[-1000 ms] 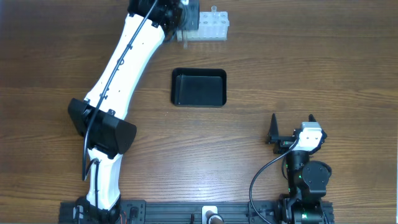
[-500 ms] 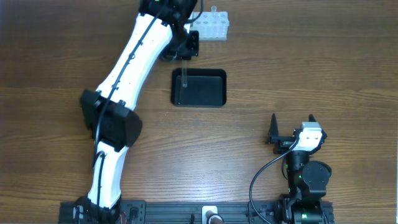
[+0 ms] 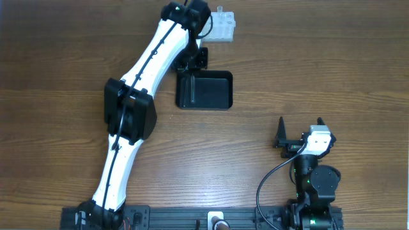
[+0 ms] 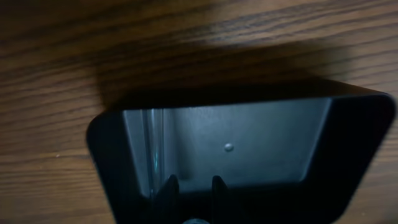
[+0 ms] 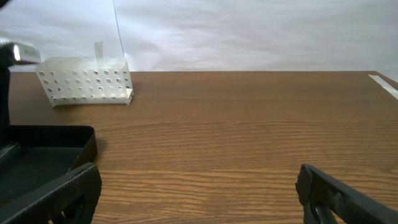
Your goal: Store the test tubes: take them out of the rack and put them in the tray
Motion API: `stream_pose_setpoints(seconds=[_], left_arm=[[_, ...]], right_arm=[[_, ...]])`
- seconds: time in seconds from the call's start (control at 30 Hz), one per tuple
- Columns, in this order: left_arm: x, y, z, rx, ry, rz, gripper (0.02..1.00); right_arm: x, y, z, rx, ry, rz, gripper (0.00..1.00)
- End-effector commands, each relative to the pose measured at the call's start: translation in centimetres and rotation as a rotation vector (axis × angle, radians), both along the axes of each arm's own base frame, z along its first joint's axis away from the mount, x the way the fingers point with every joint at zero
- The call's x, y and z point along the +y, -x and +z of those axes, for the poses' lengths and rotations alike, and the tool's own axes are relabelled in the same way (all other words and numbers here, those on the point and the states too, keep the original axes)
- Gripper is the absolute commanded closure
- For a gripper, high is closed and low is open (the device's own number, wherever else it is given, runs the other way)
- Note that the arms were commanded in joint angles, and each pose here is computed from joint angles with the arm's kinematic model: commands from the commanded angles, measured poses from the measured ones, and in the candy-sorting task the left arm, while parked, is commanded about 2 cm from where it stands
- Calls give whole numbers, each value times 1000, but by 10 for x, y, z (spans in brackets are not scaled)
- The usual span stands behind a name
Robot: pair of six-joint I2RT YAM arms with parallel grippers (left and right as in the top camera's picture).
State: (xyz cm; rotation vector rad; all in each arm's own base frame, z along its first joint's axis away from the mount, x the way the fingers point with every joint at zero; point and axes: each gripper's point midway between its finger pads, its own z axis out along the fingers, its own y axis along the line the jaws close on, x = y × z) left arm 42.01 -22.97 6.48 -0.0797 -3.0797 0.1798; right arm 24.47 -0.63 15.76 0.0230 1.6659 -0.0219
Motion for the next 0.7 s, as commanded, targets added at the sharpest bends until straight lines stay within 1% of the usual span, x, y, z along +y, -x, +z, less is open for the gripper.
stream_pose_setpoints(seconds=[0.03, 0.57, 0.63, 0.7], left_arm=[[-3, 2, -20, 51, 10, 15, 965], [-6, -4, -66, 83, 2, 17, 932], [-6, -3, -69, 88, 0, 17, 888], [-6, -4, -69, 85, 1, 17, 772]], right_arm=[[-1, 0, -2, -1, -3, -2, 7], [-1, 0, -2, -1, -3, -2, 9], [-1, 0, -2, -1, -3, -2, 7], [-1, 0, -2, -1, -3, -2, 9]])
